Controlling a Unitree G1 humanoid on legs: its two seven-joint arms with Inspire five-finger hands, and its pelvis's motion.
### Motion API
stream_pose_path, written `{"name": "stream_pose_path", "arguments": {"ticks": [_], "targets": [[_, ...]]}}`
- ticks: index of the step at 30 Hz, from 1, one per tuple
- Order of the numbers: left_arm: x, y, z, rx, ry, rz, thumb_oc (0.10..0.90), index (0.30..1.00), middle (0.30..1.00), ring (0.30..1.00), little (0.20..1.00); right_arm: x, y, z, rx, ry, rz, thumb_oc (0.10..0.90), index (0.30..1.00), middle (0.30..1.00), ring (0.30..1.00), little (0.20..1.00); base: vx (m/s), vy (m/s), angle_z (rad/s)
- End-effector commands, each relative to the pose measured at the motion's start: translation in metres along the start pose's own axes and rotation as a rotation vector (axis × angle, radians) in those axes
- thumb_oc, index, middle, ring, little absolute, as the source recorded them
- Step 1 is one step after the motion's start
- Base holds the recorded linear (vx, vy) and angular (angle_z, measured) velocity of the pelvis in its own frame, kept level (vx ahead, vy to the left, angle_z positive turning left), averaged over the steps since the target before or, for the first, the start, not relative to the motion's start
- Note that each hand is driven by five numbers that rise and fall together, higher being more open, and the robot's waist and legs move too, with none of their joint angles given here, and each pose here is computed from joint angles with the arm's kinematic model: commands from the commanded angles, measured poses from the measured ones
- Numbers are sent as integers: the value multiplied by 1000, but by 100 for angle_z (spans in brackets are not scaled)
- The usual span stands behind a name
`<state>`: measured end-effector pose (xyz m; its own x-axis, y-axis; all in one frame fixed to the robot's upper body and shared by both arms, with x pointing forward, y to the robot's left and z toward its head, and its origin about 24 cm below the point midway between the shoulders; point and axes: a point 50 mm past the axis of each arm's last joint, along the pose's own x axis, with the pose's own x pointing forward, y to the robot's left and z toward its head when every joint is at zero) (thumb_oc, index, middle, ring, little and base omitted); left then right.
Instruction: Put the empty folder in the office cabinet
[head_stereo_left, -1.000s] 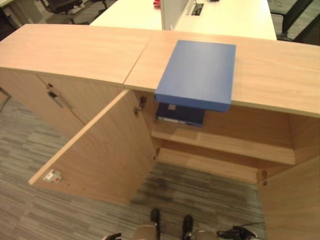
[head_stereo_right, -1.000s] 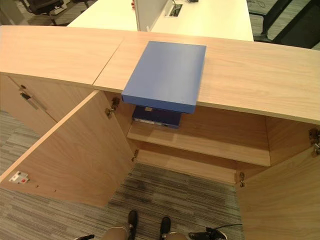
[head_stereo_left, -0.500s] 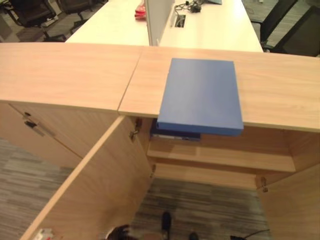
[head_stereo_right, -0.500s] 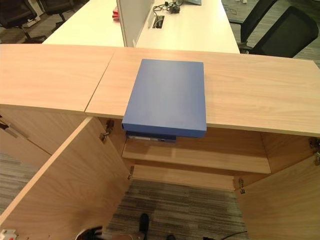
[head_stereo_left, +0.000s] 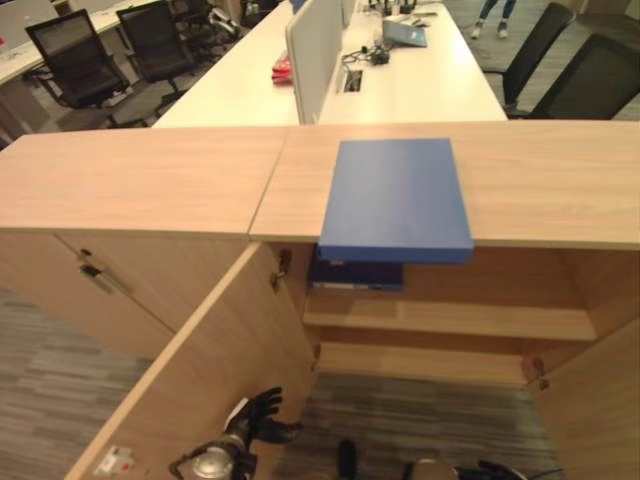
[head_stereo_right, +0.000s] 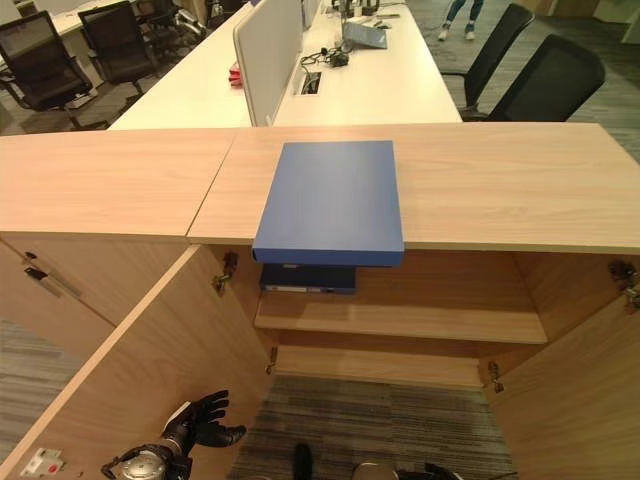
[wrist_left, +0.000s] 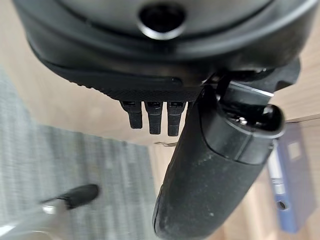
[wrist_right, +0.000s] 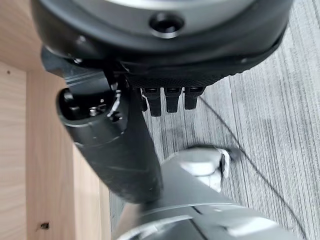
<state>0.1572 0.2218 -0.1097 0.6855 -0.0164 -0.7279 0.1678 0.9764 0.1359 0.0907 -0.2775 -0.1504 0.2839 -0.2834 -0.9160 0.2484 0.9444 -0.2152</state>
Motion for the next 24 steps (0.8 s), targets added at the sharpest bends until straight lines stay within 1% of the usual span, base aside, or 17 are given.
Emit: {"name": "stream_pose_path", "arguments": {"ticks": [1,4,8,11,15,17,19,24], "targets": [[1,15,30,33,-126,17,800,900,900,900,900,0,24,-12,2,40,73,800,900,900,900,900,102,-335,11],[3,19,28,30,-114,50,800,900,900,900,900,-1,26,-18,-5,60,77,800,900,900,900,900,100,-281,23],[3,24,23,13,-93,86,800,900,900,900,900,-1,30,-20,-9,59,88,800,900,900,900,900,159,-447,42],[1,23,11,-63,-58,115,800,900,900,900,900,-2,26,-24,-50,70,81,800,900,900,900,900,122,-534,-15],[3,16,10,-86,-50,97,800,900,900,900,900,-1,21,-19,-38,53,58,800,900,900,900,900,59,-450,9],[5,10,16,-52,-62,67,800,900,900,900,900,-1,15,-16,4,29,35,800,900,900,900,900,-2,-363,5],[10,3,25,-52,-86,45,800,900,900,900,900,-1,10,-15,23,27,21,800,900,900,900,900,-30,-187,27],[12,2,33,-69,-110,33,800,900,900,900,900,-1,6,-20,53,43,4,800,900,900,900,900,-21,-157,68]]}}
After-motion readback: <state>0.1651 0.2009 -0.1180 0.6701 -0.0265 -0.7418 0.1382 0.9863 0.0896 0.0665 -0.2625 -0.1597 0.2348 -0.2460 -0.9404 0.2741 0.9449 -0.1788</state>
